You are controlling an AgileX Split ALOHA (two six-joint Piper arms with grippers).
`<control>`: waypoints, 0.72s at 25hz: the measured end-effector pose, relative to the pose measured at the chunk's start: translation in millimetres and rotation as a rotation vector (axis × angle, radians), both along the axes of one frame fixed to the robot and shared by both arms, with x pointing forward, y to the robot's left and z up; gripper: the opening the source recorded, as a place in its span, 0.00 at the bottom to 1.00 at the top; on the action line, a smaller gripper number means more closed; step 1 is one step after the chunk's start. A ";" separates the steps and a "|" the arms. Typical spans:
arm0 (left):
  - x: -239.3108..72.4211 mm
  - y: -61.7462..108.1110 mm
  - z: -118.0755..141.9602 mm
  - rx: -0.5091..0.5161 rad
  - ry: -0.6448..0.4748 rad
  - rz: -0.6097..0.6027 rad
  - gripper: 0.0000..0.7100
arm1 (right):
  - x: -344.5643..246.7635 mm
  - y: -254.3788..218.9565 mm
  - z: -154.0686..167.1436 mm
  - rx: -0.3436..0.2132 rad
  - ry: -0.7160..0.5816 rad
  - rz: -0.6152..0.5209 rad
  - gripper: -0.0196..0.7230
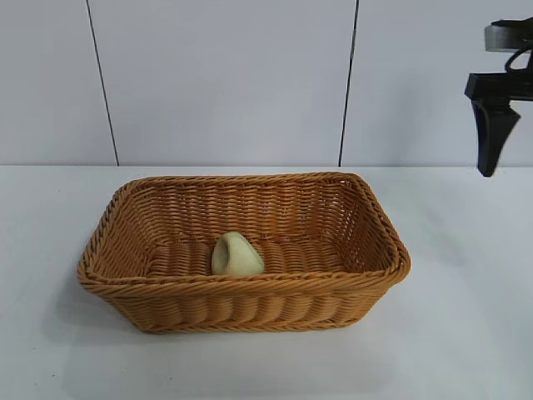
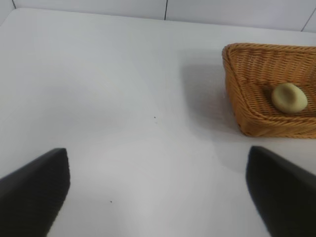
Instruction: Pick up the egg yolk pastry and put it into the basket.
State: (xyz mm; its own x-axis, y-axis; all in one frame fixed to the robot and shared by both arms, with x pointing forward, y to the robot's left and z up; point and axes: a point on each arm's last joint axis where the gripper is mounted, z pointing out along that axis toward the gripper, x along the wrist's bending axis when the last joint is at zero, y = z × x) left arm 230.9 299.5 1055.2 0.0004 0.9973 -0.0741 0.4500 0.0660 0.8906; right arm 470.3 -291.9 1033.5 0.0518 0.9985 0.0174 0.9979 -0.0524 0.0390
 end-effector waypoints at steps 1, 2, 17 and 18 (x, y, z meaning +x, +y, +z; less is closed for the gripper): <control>0.0 0.0 0.0 0.000 0.000 0.000 0.98 | -15.9 -0.4 -0.1 0.000 -0.006 0.003 0.96; 0.0 0.0 0.0 0.000 0.000 0.000 0.98 | -31.7 -0.7 -0.9 0.000 -0.012 0.004 0.96; 0.0 0.1 0.0 0.001 0.000 0.001 0.98 | -175.7 -3.5 10.2 0.002 -0.699 0.048 0.96; 0.0 0.1 0.0 0.001 0.000 0.001 0.98 | -182.7 -3.7 12.7 0.002 -0.746 0.048 0.96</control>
